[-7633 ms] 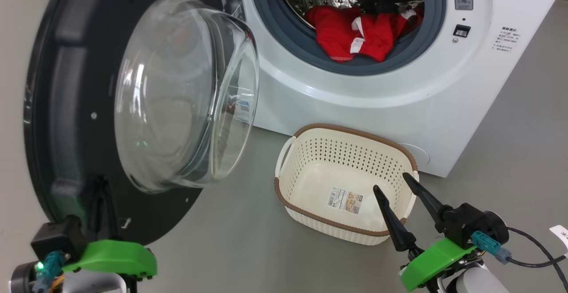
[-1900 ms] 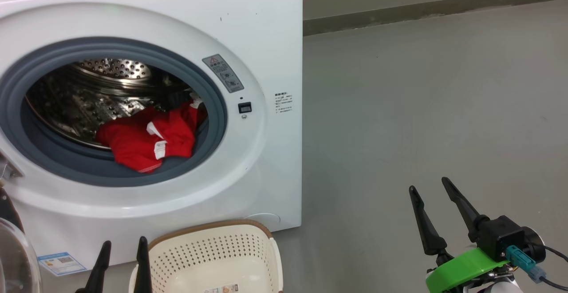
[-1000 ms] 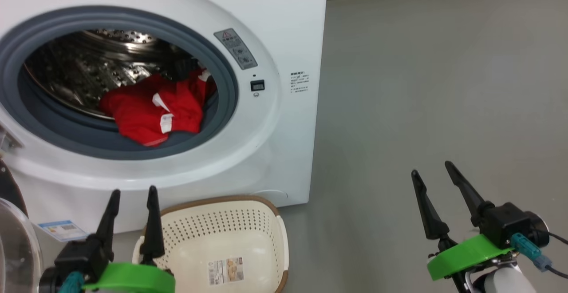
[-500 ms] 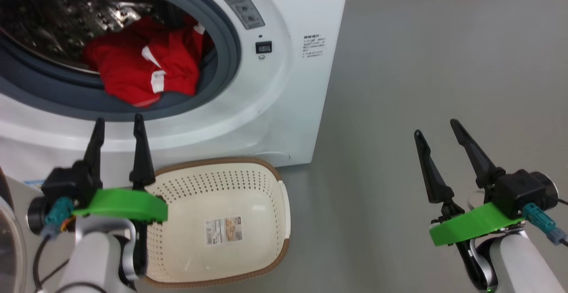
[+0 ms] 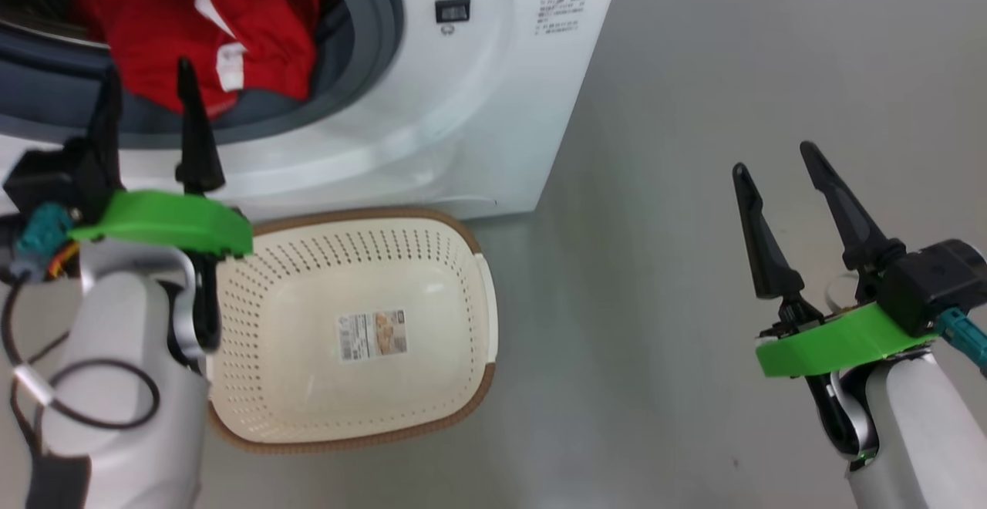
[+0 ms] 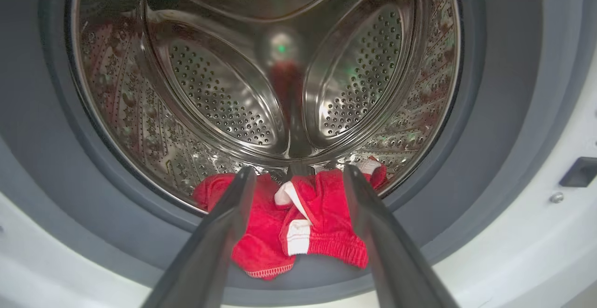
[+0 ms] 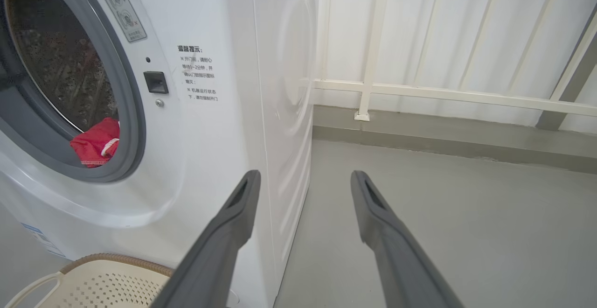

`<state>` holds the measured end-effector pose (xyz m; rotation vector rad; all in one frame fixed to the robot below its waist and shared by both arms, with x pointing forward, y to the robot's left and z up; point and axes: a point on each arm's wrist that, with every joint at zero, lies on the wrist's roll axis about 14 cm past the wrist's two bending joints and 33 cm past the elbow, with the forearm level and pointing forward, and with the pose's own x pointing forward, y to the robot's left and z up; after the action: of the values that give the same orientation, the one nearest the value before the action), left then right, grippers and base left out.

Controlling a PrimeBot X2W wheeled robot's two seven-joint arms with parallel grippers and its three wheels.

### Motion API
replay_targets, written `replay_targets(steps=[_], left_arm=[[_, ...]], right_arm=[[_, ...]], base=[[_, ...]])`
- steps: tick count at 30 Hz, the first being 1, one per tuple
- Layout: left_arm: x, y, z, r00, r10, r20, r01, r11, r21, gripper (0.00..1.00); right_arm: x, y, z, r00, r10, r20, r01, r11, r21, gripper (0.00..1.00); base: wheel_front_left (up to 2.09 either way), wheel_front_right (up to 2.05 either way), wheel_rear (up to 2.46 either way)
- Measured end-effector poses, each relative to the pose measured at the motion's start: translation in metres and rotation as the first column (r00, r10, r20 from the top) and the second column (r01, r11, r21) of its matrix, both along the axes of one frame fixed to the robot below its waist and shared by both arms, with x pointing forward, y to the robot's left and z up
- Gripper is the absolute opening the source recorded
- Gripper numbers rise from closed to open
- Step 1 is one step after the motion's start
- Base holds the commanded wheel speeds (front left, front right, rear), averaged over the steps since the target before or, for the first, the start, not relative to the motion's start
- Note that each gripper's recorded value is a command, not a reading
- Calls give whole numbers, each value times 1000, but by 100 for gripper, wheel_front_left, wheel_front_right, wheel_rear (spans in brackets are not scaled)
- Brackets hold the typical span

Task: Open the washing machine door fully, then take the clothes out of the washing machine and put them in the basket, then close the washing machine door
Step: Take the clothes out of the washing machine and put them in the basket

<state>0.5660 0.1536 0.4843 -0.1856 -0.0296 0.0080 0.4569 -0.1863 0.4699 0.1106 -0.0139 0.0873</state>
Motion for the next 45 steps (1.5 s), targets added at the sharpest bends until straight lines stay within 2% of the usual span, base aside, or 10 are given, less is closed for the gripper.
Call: replay_targets(steps=[10,17,28,34,36,42,45], left_arm=[[45,-7,-29,998,-9,-65,11,1000,27,100],[70,-3,-58,981,15,-195,5,995,101,100],[88,5,-90,909,67,-411,23,978,210,100],[89,14,-105,854,112,-508,43,958,284,100],[88,14,-111,834,118,-539,51,956,288,100],[80,12,-129,782,126,-610,73,954,290,100],[80,11,-131,773,127,-621,77,954,291,100]], right_arm=[[13,-7,-28,998,-9,-55,9,1000,-11,100],[16,-9,-44,996,-9,-93,8,1000,-18,100],[17,-10,-53,993,-18,-116,19,1000,10,100],[14,-9,-58,990,-18,-137,23,999,29,100],[13,-10,-60,989,-29,-144,39,997,63,100],[9,-9,-64,987,-24,-159,35,997,67,100],[8,-7,-65,986,-20,-163,31,997,68,100]], base=[[0,0,0],[0,0,0],[0,0,0],[0,0,0],[0,0,0],[0,0,0],[0,0,0]])
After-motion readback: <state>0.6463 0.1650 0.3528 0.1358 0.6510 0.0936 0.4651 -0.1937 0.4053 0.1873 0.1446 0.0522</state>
